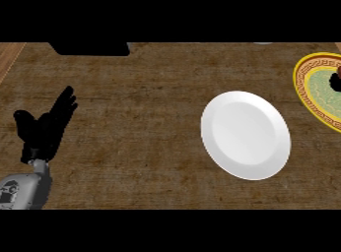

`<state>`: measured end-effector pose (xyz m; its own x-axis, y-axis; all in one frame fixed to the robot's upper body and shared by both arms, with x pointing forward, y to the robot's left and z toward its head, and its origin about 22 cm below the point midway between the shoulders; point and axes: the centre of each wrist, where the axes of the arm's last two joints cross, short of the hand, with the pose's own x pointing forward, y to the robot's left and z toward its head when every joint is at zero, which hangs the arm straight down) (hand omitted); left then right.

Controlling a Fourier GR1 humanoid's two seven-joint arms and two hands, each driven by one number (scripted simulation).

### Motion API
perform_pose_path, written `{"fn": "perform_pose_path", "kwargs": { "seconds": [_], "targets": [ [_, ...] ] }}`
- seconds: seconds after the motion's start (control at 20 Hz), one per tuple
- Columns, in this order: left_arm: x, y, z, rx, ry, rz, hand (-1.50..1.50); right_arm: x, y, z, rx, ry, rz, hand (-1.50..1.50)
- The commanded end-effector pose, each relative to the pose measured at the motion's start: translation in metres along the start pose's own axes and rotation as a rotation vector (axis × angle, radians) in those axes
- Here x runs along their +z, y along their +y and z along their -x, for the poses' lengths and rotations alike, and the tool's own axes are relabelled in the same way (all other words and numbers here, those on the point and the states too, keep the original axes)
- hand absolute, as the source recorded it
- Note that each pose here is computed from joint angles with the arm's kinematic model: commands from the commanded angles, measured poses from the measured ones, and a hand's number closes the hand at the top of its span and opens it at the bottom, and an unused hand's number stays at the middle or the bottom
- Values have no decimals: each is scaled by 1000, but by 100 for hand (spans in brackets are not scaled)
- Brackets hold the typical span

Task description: Pick the sweet potato from the plate and place it in the plate

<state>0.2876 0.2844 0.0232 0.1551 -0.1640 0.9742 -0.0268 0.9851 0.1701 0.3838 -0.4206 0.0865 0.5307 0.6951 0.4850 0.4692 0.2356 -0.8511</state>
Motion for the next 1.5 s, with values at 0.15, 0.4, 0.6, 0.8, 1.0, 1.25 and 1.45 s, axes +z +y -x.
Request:
{"fn": "perform_pose_path", "kwargs": {
  "seconds": [0.15,0.4,0.6,0.8,1.0,1.25,1.45],
  "targets": [
    [-2,-2,8,7,-6,4,0,-10,-11,50,-132,74,-211,-150],
    [3,-18,9,15,-18,7,0,-11,-8,47,-166,-50,-121,-150],
    [0,-5,3,0,9,9,0,-20,-24,27,-325,-209,10,-150],
    [3,0,2,8,13,-35,0,-25,-39,20,-543,-346,6,-150],
    [10,1,11,11,24,1,0,-26,-35,8,-694,-188,-17,-150],
    [0,7,7,-16,-6,-14,0,-24,-34,38,-892,-91,-190,-150],
    [20,-1,8,18,10,-19,0,-35,-71,64,-869,-113,-200,-150]
  ]
}}
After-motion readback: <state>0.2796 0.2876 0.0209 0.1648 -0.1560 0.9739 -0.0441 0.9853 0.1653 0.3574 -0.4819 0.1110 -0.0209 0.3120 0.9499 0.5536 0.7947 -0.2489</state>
